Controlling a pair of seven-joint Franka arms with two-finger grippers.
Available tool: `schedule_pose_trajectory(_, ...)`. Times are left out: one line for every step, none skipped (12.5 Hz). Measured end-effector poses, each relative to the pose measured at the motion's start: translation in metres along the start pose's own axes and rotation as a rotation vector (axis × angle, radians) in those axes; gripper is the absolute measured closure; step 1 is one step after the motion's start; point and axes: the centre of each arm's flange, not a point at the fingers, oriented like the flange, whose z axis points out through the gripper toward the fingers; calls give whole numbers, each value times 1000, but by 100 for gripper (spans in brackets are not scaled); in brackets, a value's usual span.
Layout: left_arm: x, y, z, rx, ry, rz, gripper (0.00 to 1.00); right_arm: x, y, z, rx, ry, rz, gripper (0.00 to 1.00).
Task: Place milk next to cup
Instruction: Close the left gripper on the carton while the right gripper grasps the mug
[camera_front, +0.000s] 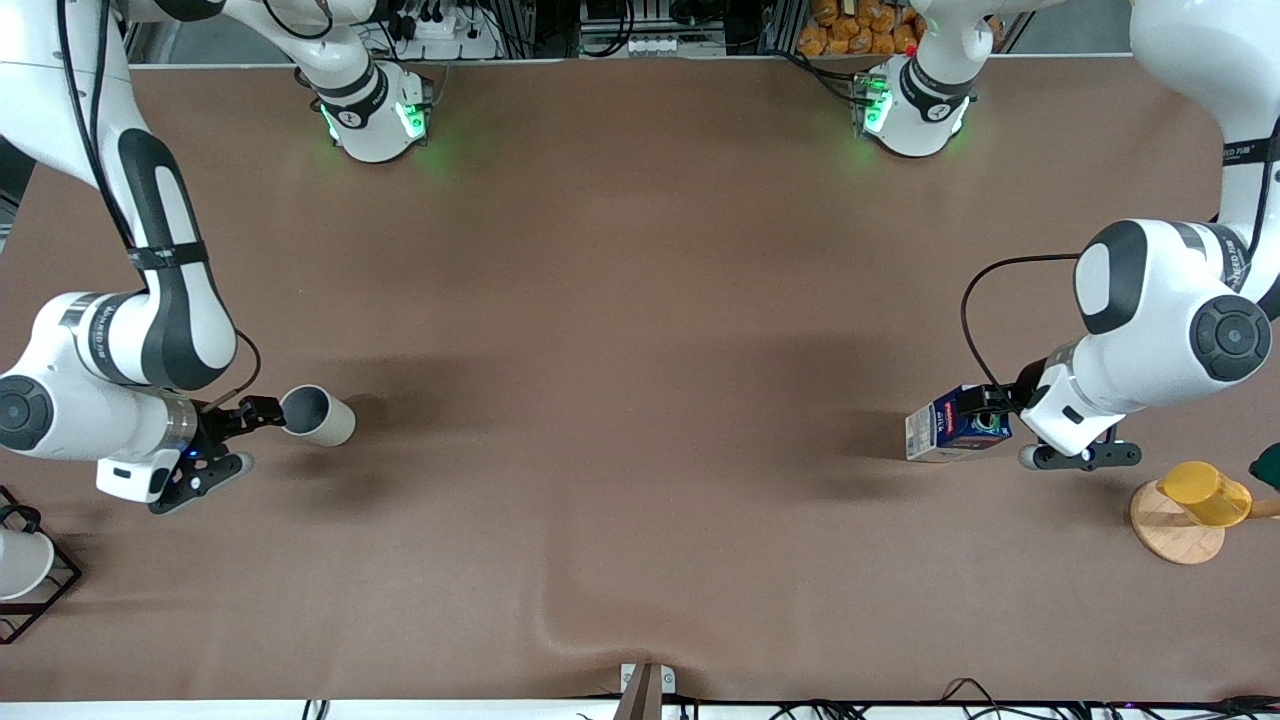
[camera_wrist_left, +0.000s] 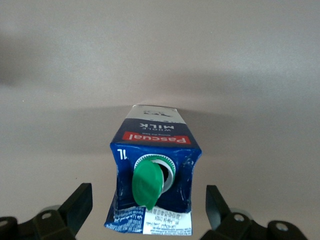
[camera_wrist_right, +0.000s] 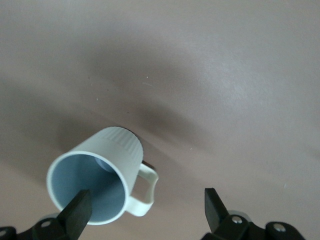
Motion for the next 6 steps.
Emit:
schedule_pose_trajectory(0,0,2,0,-2,0,0,-3,0,9,5,-6,-35,0)
schedule_pose_trajectory(1,0,3,2,-2,2,0,-5,-5,18,15,-15,-58,0)
schedule_pose_trajectory(1,1,4,13,-2,10,0,-2,-11,23,24,-19,-82,0)
schedule_pose_trajectory(1,2,5,27,-2,19,0,2,-19,26,30,-18,-106,0)
schedule_pose_trajectory(1,4,6,33,-3,24,0,6,-24,27,29,-12,-124,0)
schedule_pose_trajectory(1,4,8,34,-3,26,0,9,-27,27,25,-5,-133,0)
